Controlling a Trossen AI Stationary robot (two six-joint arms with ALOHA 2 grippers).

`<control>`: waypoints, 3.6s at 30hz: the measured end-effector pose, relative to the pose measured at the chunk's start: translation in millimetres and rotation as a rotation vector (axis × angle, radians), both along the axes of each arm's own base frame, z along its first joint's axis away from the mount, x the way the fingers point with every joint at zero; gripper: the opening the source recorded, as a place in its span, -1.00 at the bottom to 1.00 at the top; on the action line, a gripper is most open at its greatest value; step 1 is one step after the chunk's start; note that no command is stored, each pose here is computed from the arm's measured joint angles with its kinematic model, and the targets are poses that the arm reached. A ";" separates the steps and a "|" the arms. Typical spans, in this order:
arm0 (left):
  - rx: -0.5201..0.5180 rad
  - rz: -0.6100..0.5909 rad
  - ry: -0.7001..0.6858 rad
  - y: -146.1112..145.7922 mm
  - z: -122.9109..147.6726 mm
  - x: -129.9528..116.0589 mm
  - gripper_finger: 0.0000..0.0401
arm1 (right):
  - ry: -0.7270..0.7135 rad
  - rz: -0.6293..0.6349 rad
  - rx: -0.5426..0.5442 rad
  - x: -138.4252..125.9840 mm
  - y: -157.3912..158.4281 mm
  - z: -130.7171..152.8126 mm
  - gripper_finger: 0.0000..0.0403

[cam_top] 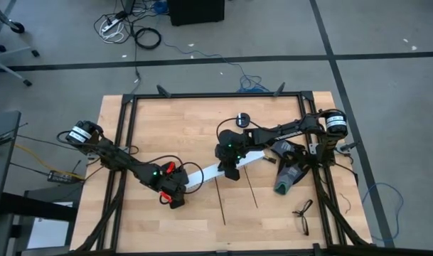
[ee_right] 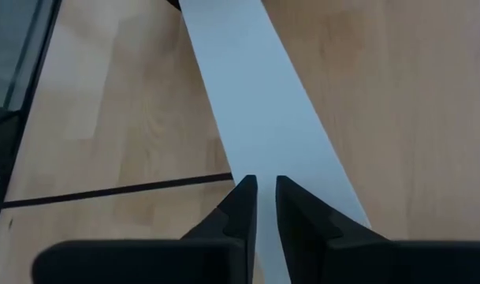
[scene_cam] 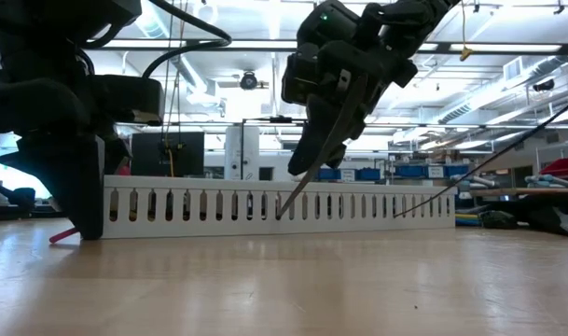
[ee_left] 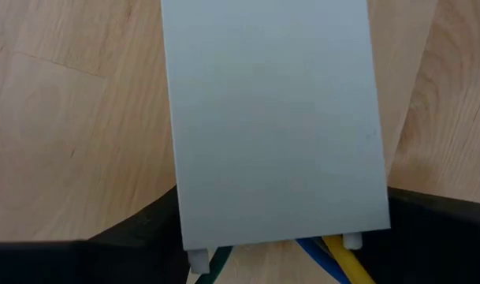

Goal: Ziptie cables
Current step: Close the white cable duct

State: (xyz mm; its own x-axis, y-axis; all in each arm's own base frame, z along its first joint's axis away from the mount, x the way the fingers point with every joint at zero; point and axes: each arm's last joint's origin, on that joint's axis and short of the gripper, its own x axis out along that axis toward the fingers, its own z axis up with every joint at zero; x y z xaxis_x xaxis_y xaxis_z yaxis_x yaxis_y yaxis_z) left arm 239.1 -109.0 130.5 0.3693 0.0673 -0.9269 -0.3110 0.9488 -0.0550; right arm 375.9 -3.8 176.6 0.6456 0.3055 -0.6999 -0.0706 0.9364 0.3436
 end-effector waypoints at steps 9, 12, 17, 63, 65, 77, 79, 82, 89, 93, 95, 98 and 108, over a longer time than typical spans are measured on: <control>0.004 0.005 -0.013 -0.2 0.4 0.9 0.25 | -0.080 -0.026 0.029 6.0 -2.3 7.6 -0.74; 0.001 0.020 -0.016 -0.1 0.4 1.0 0.28 | -0.080 -0.038 0.043 6.2 -4.3 8.2 -0.74; 0.004 0.024 -0.028 0.3 3.2 0.5 0.33 | -0.078 -0.050 0.038 5.6 -7.7 8.6 -0.74; -0.062 0.052 -0.064 -4.1 5.0 0.3 0.45 | -0.084 0.053 0.097 -2.2 -21.6 17.5 -0.80; -0.046 0.059 -0.042 -3.1 5.2 -1.1 0.45 | -0.083 0.053 0.097 -2.2 -21.6 17.4 -0.80; -0.002 -0.022 0.148 -4.7 24.8 -2.4 0.46 | -0.085 0.054 0.093 -2.3 -22.7 17.3 -0.80; 0.025 -0.059 0.148 -4.6 25.4 -2.4 0.46 | -0.087 0.055 0.088 -2.3 -23.4 17.3 -0.80; 0.068 -0.037 0.210 1.7 24.5 -7.4 0.46 | -0.087 0.053 0.088 -2.3 -24.2 17.1 -0.80; 0.108 -0.032 0.288 8.5 24.0 -13.3 0.46 | -0.088 0.052 0.087 -2.4 -25.0 17.1 -0.80; 0.127 -0.075 0.244 8.4 24.4 -8.8 0.46 | -0.088 0.052 0.086 -2.4 -25.3 17.1 -0.80; 0.123 -0.087 0.227 9.7 24.5 -6.0 0.47 | -0.089 0.053 0.085 -2.4 -25.3 17.2 -0.80; 0.119 -0.061 0.214 14.4 24.7 -2.7 0.52 | -0.089 0.053 0.085 -2.4 -25.3 17.1 -0.80; 0.177 -0.009 0.194 26.5 25.2 1.9 0.51 | -0.097 0.056 0.036 -2.0 -24.3 16.6 -0.98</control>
State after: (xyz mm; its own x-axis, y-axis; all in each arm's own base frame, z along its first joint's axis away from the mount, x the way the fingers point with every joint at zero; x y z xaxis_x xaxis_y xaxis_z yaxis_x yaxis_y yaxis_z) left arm 241.0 -82.5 155.8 0.1870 0.2322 -0.9545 -0.2915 0.9410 0.1719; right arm 373.9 -28.1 193.3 0.6910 0.3664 -0.6232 -0.1566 0.9174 0.3658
